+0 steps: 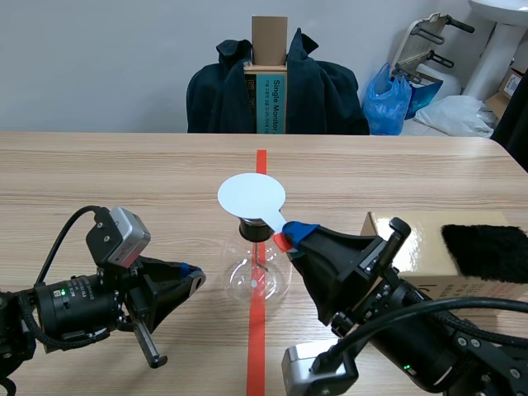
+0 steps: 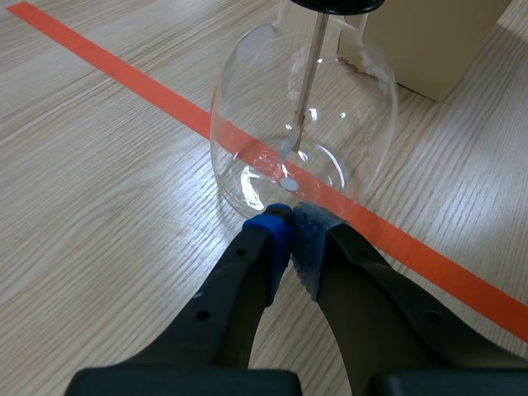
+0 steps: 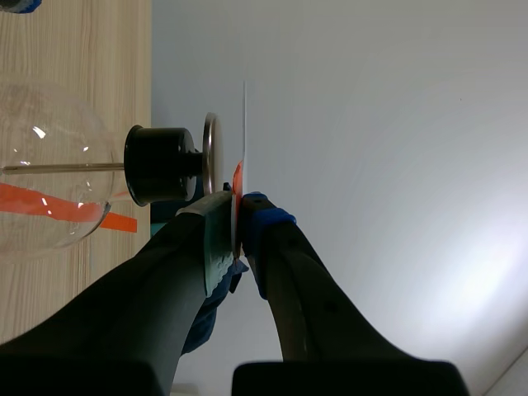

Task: Do the electroscope experiment.
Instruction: 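Hold the plate still at the electroscope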

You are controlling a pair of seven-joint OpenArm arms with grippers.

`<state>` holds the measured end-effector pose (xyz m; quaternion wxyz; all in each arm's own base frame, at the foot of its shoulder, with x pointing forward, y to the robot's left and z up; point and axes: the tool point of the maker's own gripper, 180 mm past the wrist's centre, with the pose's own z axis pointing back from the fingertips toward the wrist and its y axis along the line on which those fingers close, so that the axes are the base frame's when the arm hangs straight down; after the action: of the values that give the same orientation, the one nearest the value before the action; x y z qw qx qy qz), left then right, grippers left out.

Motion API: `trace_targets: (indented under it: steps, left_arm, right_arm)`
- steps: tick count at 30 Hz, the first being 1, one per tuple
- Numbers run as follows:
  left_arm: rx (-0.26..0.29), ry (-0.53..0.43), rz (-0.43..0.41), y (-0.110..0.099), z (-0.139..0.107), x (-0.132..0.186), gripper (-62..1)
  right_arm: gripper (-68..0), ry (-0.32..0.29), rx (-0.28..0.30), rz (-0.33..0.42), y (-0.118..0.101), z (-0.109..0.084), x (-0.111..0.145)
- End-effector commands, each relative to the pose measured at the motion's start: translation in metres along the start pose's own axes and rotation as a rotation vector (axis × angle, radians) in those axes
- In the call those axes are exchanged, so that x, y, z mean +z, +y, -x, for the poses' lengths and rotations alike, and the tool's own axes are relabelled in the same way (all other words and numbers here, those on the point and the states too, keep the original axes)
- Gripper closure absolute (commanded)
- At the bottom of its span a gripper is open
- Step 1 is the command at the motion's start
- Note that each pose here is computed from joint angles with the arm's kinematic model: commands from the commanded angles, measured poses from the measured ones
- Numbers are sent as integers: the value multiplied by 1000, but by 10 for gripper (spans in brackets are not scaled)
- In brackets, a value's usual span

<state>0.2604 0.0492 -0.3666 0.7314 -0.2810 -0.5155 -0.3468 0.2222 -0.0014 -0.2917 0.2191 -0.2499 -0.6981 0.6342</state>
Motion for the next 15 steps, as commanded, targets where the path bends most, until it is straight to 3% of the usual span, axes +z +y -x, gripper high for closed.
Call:
trace_targets:
  steps: [1,15]
  left_arm:
    - [-9,-43,1,2,-14,-2,-27]
    - [-9,-43,1,2,-14,-2,-27]
  right_arm:
    - [-8,12,27,29,-10,9,-3]
    - [-8,31,27,29,-10,12,-3]
